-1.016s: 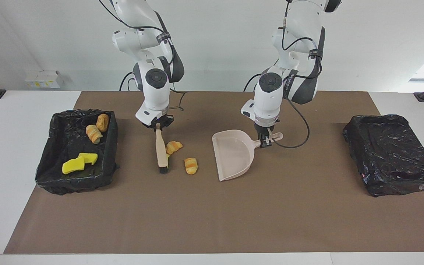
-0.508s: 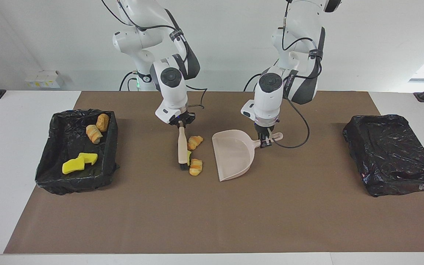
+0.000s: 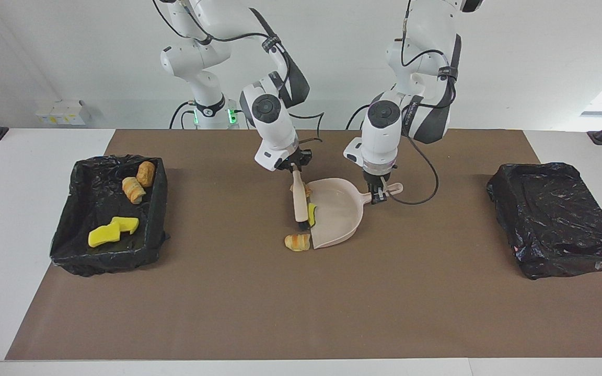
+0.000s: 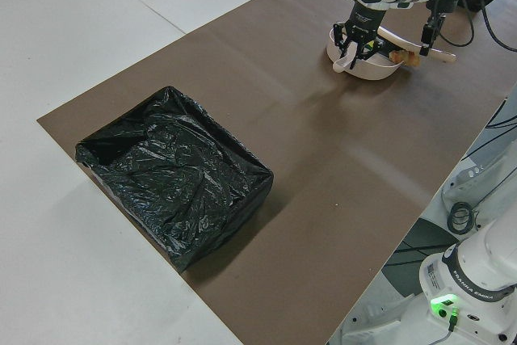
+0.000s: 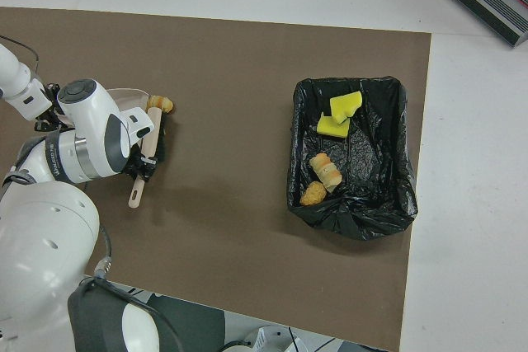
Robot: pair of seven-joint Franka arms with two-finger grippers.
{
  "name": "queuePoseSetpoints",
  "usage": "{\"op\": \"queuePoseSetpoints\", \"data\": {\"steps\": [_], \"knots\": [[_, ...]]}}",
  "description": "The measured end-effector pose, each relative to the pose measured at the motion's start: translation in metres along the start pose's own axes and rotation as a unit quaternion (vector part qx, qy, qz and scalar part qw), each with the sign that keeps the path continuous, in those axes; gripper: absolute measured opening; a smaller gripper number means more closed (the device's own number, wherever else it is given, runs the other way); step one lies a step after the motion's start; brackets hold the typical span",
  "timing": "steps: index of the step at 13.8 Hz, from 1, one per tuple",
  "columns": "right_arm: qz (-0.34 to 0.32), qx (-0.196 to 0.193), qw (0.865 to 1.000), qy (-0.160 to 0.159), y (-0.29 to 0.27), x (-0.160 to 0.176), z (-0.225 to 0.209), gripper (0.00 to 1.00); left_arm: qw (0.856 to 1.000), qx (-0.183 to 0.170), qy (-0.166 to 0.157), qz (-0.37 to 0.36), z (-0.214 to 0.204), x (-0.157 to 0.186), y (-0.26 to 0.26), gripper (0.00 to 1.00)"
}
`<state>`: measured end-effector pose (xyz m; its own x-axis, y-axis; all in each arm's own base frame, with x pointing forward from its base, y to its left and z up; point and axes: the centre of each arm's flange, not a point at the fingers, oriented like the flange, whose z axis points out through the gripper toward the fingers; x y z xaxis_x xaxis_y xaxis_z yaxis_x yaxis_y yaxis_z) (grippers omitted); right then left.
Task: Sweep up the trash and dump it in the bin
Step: 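Sweep the crusts and sponge toward the dustpan with the right gripper's brush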
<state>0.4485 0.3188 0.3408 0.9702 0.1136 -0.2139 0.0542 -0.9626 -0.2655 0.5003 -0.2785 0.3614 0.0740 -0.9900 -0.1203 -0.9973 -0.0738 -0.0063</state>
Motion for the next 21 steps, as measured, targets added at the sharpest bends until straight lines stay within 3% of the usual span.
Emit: {"op": "queuePoseSetpoints", "data": {"steps": [2,5,8,13,15,21], "knots": [[-0.004,0.014,1.000,-0.004,-0.011,0.003,-0.017,0.26,1.000,0.002,0.001,0.000,0.001,0.000,0.001,0.31],[0.007,0.017,0.999,-0.036,0.003,0.006,-0.049,0.26,1.000,0.003,0.003,0.000,0.002,-0.001,0.001,0.31],[0.038,-0.022,0.997,-0.059,0.023,-0.006,-0.065,0.26,1.000,0.004,0.003,-0.001,0.002,-0.001,0.001,0.31],[0.071,-0.059,0.993,-0.076,0.038,-0.042,-0.034,0.26,1.000,0.004,0.004,-0.001,0.003,-0.001,0.001,0.31],[0.056,-0.061,0.995,-0.062,0.026,-0.050,-0.017,0.26,1.000,0.004,0.004,-0.001,0.003,-0.001,0.001,0.31],[0.063,0.028,0.997,-0.028,-0.029,-0.041,-0.021,0.26,1.000,0.005,0.004,-0.001,0.003,-0.002,0.000,0.31]]}}
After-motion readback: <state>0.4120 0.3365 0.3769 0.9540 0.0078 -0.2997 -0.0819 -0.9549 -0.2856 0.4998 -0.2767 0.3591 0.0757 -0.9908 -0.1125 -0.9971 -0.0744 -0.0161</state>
